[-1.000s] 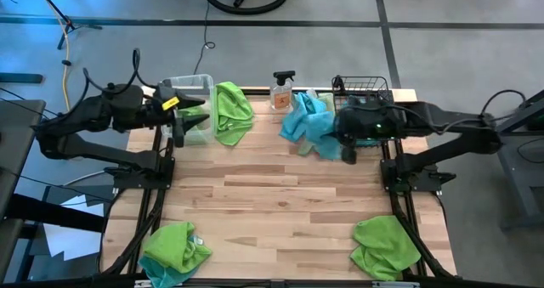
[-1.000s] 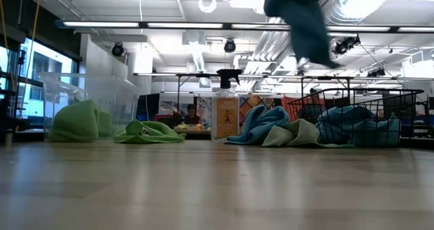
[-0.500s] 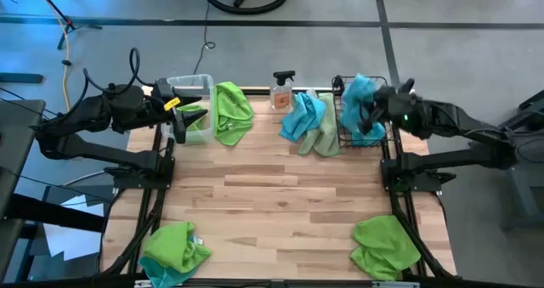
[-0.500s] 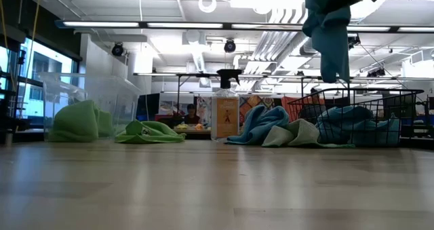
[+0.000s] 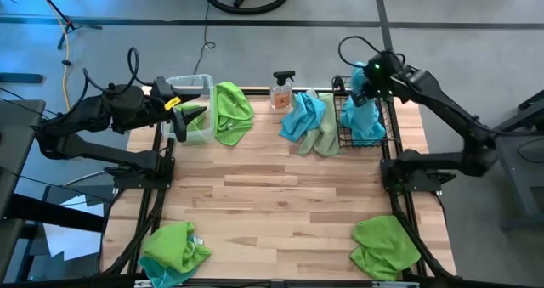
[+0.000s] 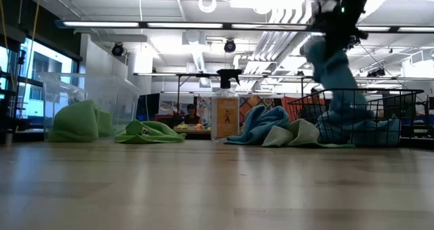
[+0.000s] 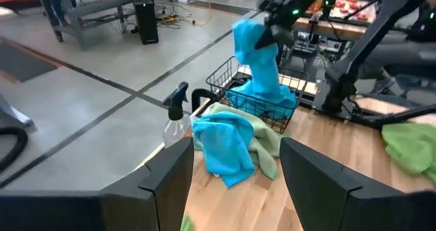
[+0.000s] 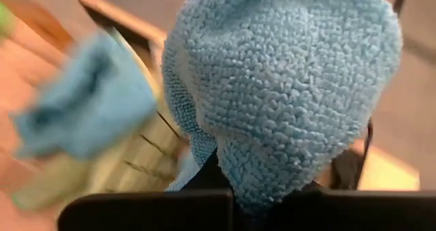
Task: Sort microfiber towel by color & place in baskets
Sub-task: Put the blue microfiber cloth into the basket
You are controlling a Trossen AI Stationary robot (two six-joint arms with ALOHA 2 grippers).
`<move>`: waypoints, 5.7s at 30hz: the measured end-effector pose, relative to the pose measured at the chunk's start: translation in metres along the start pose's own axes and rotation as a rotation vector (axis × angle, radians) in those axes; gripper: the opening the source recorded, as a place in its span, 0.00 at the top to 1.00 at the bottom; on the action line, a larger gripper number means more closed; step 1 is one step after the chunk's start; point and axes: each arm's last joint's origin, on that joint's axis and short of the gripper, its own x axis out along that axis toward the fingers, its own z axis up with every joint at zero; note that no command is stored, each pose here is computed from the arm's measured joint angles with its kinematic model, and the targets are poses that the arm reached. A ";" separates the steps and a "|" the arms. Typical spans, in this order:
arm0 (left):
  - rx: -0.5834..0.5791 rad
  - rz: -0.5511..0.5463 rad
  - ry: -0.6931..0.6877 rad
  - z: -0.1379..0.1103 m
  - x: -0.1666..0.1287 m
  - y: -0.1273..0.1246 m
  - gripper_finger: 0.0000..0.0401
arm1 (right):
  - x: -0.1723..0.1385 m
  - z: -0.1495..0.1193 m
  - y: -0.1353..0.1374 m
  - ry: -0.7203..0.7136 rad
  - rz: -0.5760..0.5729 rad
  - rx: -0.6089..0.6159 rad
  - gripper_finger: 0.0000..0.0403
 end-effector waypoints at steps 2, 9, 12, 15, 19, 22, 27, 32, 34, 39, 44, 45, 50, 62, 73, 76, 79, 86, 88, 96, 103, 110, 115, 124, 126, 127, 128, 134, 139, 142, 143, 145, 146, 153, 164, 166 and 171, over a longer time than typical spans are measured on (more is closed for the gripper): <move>0.036 0.000 0.000 0.000 0.000 0.000 0.48 | 0.015 0.000 -0.008 0.099 -0.010 0.044 1.00; 0.130 0.000 0.000 0.000 0.000 0.000 0.48 | 0.063 0.002 -0.015 0.324 0.078 0.187 1.00; 0.134 0.000 0.000 0.000 0.000 0.000 0.48 | 0.083 0.002 -0.013 0.398 0.061 0.239 1.00; 0.134 -0.001 0.000 0.000 0.000 0.000 0.48 | 0.106 0.001 -0.010 0.476 0.038 0.284 1.00; 0.134 -0.001 0.000 0.000 0.000 0.000 0.48 | 0.138 -0.002 -0.007 0.558 0.012 0.320 1.00; 0.126 -0.002 0.000 0.000 0.000 0.000 0.48 | 0.157 -0.004 -0.005 0.598 0.004 0.319 0.99; 0.119 -0.002 0.001 0.000 0.000 0.000 0.48 | 0.175 -0.009 -0.003 0.652 -0.059 0.345 0.89; 0.049 -0.002 0.001 0.000 0.000 0.000 0.48 | 0.174 -0.009 -0.003 0.656 -0.042 0.306 0.70; 0.045 -0.003 0.001 0.000 0.000 0.000 0.48 | 0.171 -0.009 -0.003 0.652 -0.033 0.283 0.61; 0.045 -0.002 0.001 0.000 0.000 0.000 0.48 | 0.158 -0.006 -0.005 0.617 -0.022 0.284 0.42; 0.010 -0.001 0.001 0.000 0.000 0.000 0.48 | 0.140 -0.001 -0.007 0.567 -0.032 0.276 0.35; 0.003 -0.001 0.001 0.000 0.000 0.000 0.48 | 0.136 0.000 -0.008 0.552 -0.032 0.277 0.34; -0.001 -0.002 0.001 0.000 0.000 0.000 0.48 | 0.115 0.003 -0.011 0.489 -0.025 0.285 0.34; 0.053 -0.004 -0.026 0.003 0.001 -0.001 0.48 | 0.042 0.013 -0.008 0.132 0.058 0.235 0.34; 0.174 0.033 -0.076 0.014 0.032 -0.015 0.48 | -0.030 0.029 0.044 -0.420 0.387 0.030 0.34; 0.154 -0.014 -0.073 0.015 0.045 -0.019 0.48 | -0.037 0.031 0.062 -0.479 0.468 -0.039 0.34; 0.118 -0.071 -0.084 0.018 0.058 -0.021 0.48 | -0.041 0.030 0.081 -0.512 0.540 -0.115 0.34; 0.018 -0.138 -0.149 0.027 0.083 -0.020 0.48 | -0.046 0.028 0.105 -0.583 0.606 -0.251 0.34; -0.002 -0.168 -0.170 0.030 0.089 -0.019 0.48 | -0.049 0.029 0.108 -0.615 0.640 -0.274 0.34; -0.014 -0.319 -0.171 0.031 0.114 -0.013 0.48 | -0.063 0.028 0.121 -0.652 0.915 -0.325 0.34; 0.002 -0.351 -0.142 0.029 0.121 0.002 0.48 | -0.071 0.025 0.130 -0.701 0.951 -0.382 0.34; 0.029 -0.360 -0.112 0.020 0.124 0.008 0.48 | -0.071 0.023 0.132 -0.701 0.954 -0.392 0.34; -0.040 -0.378 -0.098 -0.005 0.131 0.009 0.48 | -0.070 0.024 0.132 -0.700 0.912 -0.359 0.34; -0.126 -0.388 -0.183 -0.013 0.120 0.010 0.48 | -0.043 0.030 0.146 -0.614 0.780 -0.278 0.34; -0.112 -0.381 -0.205 -0.011 0.115 0.011 0.48 | -0.029 0.035 0.148 -0.545 0.671 -0.210 0.34; -0.105 -0.380 -0.216 -0.010 0.112 0.011 0.48 | -0.023 0.039 0.147 -0.497 0.619 -0.176 0.34; -0.095 -0.378 -0.228 -0.009 0.109 0.012 0.48 | -0.016 0.044 0.145 -0.446 0.571 -0.148 0.34; -0.074 -0.367 -0.250 -0.007 0.104 0.013 0.48 | 0.035 0.072 0.134 -0.107 0.359 0.034 0.35; -0.075 -0.364 -0.243 -0.008 0.104 0.013 0.48 | 0.087 0.085 0.134 0.088 0.233 0.039 0.35; -0.076 -0.363 -0.233 -0.008 0.105 0.013 0.48 | 0.113 0.086 0.137 0.167 0.193 0.026 0.35; -0.076 -0.363 -0.232 -0.009 0.105 0.013 0.48 | 0.120 0.085 0.138 0.191 0.182 0.019 0.35; -0.077 -0.362 -0.228 -0.009 0.105 0.013 0.48 | 0.133 0.082 0.140 0.231 0.167 0.000 0.35; -0.077 -0.362 -0.225 -0.009 0.105 0.013 0.48 | 0.139 0.080 0.141 0.246 0.162 -0.016 0.35; -0.078 -0.362 -0.218 -0.010 0.105 0.013 0.48 | 0.155 0.072 0.149 0.287 0.178 -0.244 0.35; -0.078 -0.361 -0.218 -0.010 0.105 0.013 0.48 | 0.159 0.072 0.144 0.289 0.193 -0.389 0.35; -0.078 -0.361 -0.218 -0.010 0.105 0.013 0.48 | 0.162 0.068 0.144 0.300 0.195 -0.408 0.35; -0.089 -0.363 -0.216 -0.010 0.105 0.013 0.48 | 0.178 0.043 0.141 0.387 0.188 -0.458 0.35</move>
